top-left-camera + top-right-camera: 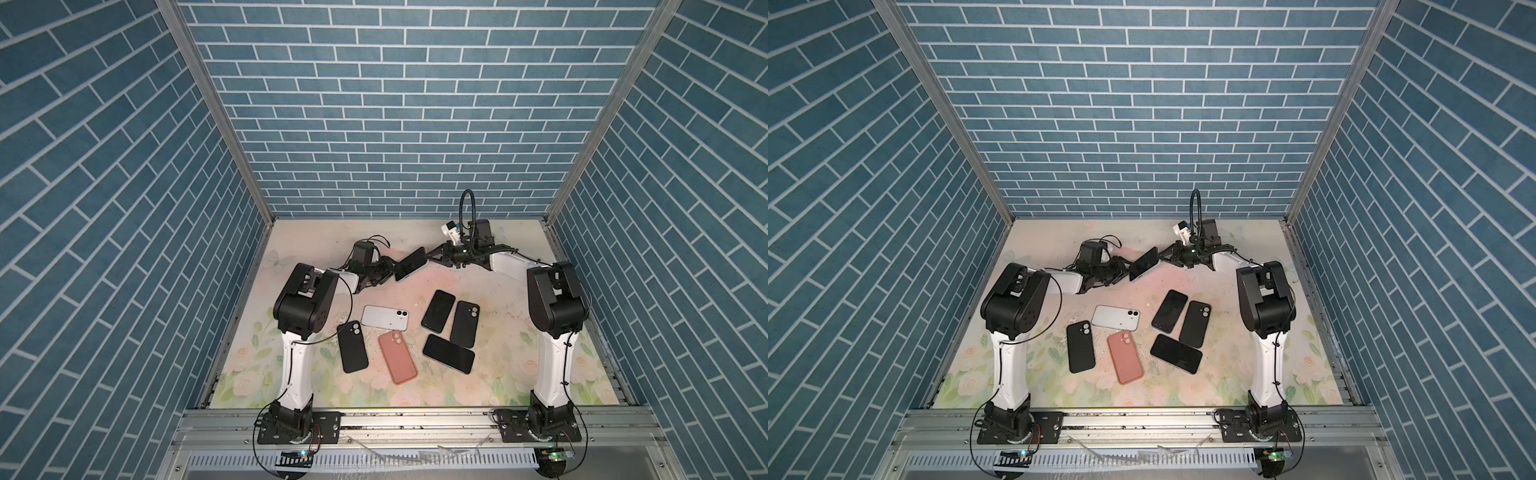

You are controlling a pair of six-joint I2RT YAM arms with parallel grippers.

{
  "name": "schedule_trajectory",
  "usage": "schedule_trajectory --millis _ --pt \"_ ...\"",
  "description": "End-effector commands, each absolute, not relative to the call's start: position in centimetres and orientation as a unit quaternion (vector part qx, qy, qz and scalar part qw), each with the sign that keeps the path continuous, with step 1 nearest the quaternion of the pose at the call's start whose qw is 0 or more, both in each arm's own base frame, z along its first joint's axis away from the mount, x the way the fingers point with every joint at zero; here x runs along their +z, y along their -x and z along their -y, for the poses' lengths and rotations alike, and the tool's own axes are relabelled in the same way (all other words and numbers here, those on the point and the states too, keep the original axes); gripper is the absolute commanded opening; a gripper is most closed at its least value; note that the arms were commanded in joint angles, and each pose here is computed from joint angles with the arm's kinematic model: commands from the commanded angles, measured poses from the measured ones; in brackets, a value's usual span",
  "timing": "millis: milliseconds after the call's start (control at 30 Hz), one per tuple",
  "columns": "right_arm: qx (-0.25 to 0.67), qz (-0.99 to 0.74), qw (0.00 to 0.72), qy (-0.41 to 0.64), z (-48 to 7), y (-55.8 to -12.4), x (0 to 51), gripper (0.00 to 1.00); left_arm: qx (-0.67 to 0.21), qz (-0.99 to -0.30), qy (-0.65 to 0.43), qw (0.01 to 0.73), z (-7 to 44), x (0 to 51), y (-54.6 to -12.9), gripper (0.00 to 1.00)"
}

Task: Put the phone into the phone case

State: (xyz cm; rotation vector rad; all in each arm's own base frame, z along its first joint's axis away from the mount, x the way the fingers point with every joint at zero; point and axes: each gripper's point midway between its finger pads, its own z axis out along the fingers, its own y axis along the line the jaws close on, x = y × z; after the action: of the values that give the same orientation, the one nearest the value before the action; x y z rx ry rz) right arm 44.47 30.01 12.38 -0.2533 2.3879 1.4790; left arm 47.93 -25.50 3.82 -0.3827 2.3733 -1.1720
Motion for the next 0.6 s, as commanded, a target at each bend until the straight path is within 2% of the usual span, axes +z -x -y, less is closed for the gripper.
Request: schedule_trajectory --millis 0,100,300,433,500,567 --pt "0.499 -0.85 0.129 0.11 -31.7 -42.8 10.3 0.06 -0.408 -0.882 0.145 0.185 25.9 0.2 -46.0 0.45" --pt "0.472 -0.865 0.13 0.114 -31.2 -42.6 9.6 0.03 -0.408 -0.882 0.144 0.186 25.8 0.2 -46.0 0.45" --pt "0.473 -0.862 0.132 0.122 -31.3 -42.4 10.1 0.21 -0.409 -0.881 0.146 0.188 25.8 0.1 -45.9 0.45" --pt "0.488 -0.853 0.125 0.135 -32.0 -41.8 10.5 0.27 -0.412 -0.88 0.147 0.187 25.9 0.1 -46.0 0.45" --pt "0.489 -0.852 0.124 0.139 -32.3 -41.6 10.5 0.26 -0.413 -0.879 0.147 0.188 25.9 0.2 -46.1 0.45" --pt "0.482 -0.856 0.129 0.137 -32.2 -41.8 10.4 0.2 -0.414 -0.878 0.147 0.189 26.0 0.3 -46.1 0.45"
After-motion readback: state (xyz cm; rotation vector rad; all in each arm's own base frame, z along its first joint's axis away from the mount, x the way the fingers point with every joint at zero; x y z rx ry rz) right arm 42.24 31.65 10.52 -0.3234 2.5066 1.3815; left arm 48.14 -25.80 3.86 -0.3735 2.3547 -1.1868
